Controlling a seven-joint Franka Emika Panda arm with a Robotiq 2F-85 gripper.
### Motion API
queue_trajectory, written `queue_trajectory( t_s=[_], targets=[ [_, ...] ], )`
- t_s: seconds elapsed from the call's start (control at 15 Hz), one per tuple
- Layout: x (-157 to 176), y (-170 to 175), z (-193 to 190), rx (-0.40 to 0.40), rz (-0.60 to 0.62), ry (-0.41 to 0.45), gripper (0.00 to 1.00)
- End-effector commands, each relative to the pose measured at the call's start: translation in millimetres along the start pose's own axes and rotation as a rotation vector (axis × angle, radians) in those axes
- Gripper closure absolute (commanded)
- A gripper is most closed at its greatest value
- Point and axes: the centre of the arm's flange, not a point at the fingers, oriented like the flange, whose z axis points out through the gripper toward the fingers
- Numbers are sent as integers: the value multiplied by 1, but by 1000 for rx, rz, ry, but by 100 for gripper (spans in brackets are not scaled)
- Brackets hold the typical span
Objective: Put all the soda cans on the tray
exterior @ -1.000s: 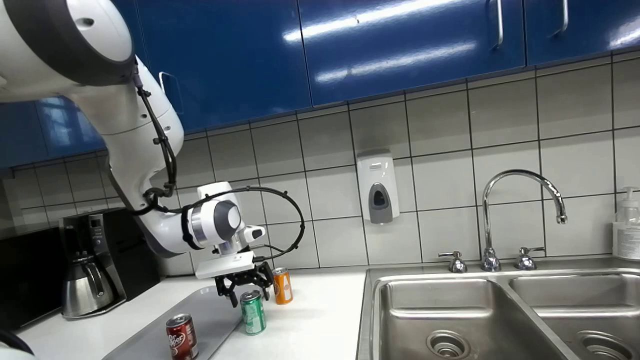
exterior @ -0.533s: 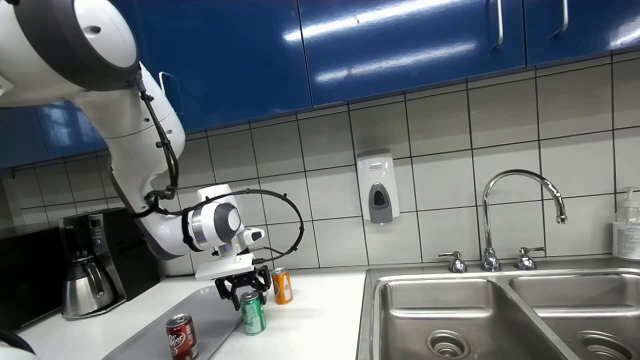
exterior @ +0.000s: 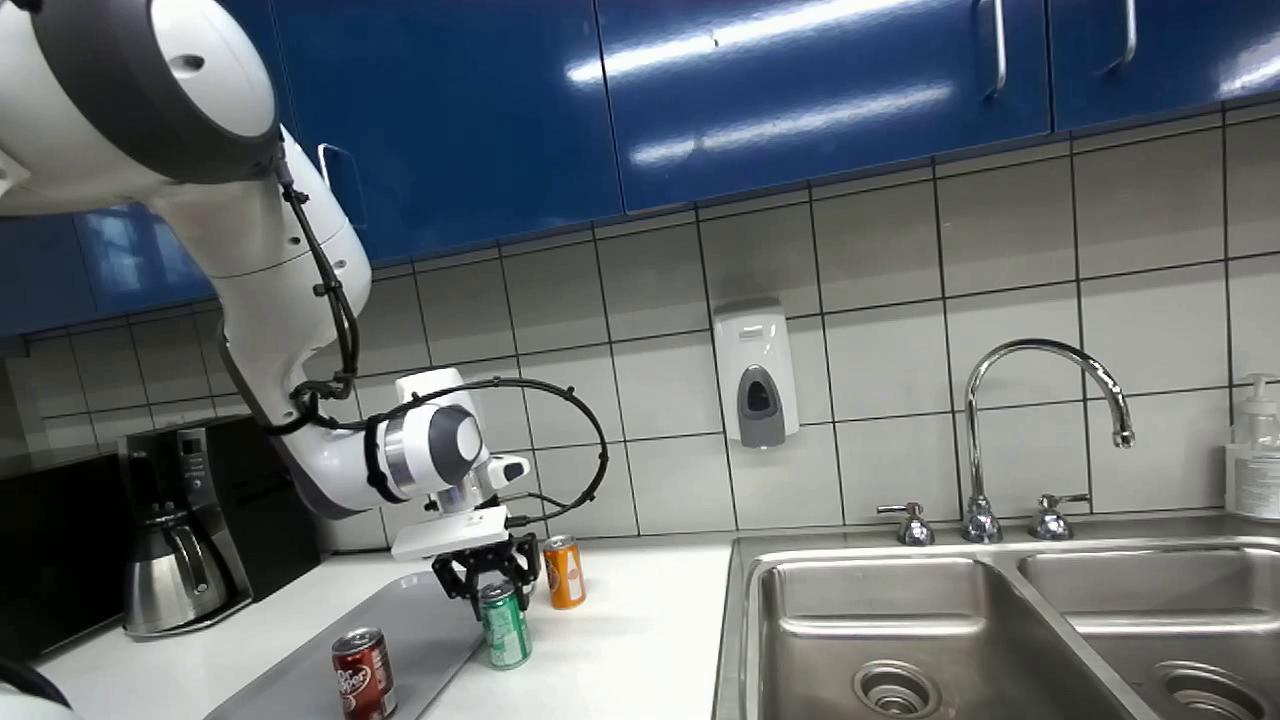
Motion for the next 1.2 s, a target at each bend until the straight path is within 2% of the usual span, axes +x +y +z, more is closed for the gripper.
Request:
queue_trajectory(
  t_s=[0.0,0.73,1.13],
  targets=[
    [6,1,-3,-9,16,9,61],
    [-1,-2,-38,-18,31,57,61],
    [1,-16,-54,-16,22,82,61]
  ],
)
